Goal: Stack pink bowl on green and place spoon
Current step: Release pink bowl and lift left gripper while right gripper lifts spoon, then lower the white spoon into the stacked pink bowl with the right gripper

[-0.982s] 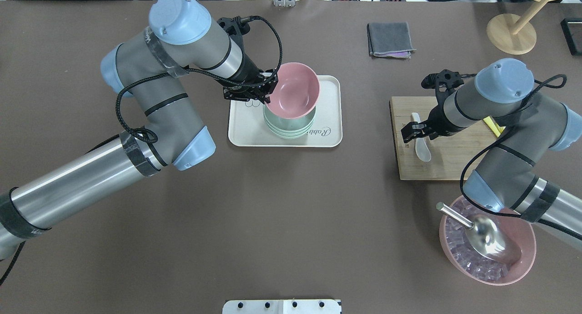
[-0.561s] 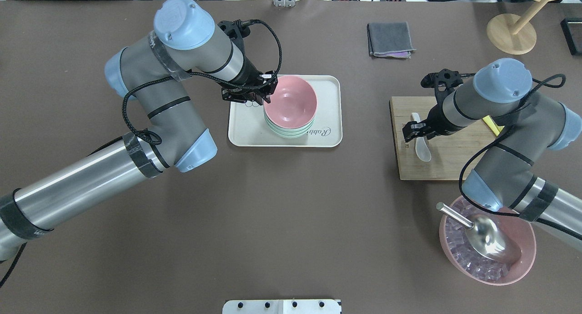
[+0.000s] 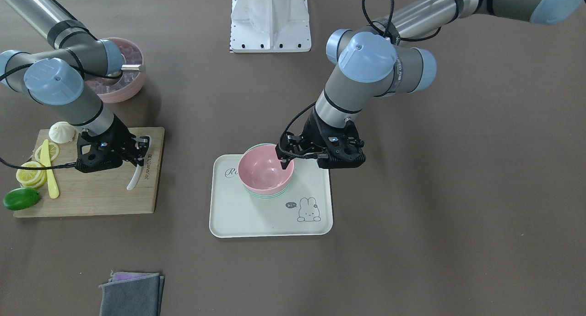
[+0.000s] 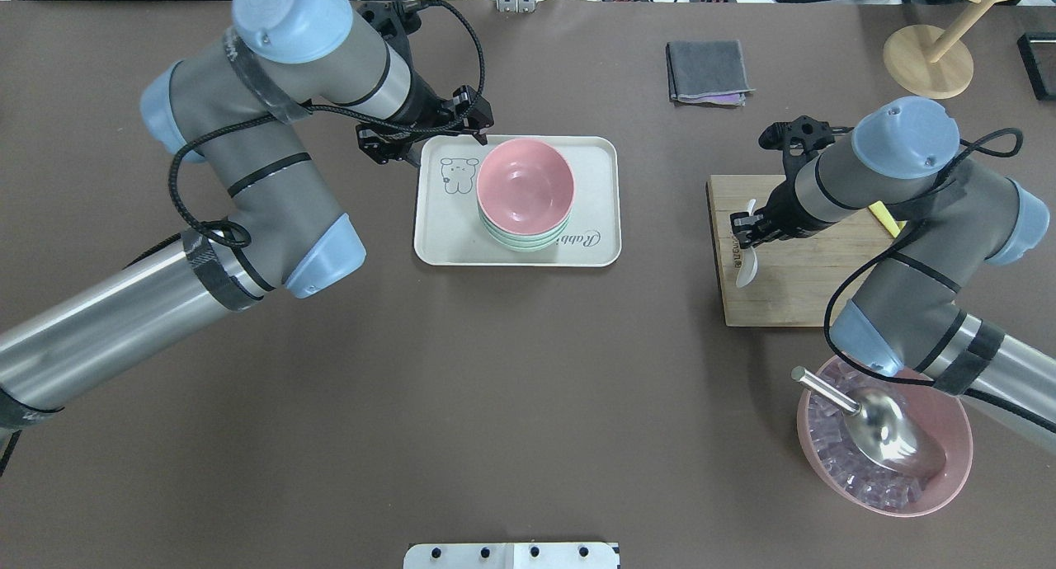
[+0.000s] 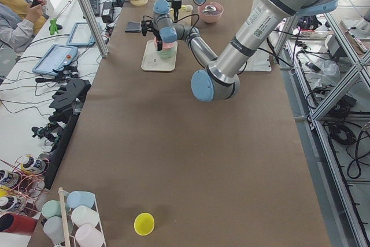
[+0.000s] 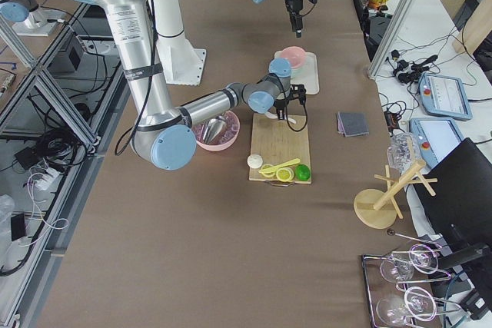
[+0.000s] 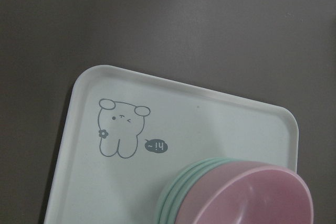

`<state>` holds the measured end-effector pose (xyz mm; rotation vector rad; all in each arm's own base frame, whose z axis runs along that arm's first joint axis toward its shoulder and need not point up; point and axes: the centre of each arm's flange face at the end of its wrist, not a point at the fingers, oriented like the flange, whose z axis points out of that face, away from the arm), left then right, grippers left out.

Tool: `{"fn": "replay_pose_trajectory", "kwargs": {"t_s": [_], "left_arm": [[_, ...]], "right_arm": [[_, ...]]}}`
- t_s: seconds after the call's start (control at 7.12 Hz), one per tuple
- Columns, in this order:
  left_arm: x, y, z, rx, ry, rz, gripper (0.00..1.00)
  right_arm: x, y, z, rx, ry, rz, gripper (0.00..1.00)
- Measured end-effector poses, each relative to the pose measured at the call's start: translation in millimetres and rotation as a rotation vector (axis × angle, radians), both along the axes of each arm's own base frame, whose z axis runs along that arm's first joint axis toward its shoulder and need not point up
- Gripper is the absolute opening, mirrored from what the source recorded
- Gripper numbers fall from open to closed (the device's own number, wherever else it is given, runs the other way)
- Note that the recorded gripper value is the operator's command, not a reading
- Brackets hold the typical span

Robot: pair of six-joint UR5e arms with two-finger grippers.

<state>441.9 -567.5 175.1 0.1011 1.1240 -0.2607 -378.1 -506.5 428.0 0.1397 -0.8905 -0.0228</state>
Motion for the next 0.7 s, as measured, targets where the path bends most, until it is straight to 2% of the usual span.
{"fn": "replay_pose_trajectory", "kwargs": {"t_s": [0.28,0.7], "left_arm": [[-57,-3,18,0.008,0.016,0.014,0.98],[-159,4,88,0.068,-0.010,0.049,0.98]], "right_arm": [[-7,-10,-32,-0.017,-0.040,0.039,0.00],[-49,-33,-170,-0.139,-0.140,0.179,0.00]]}}
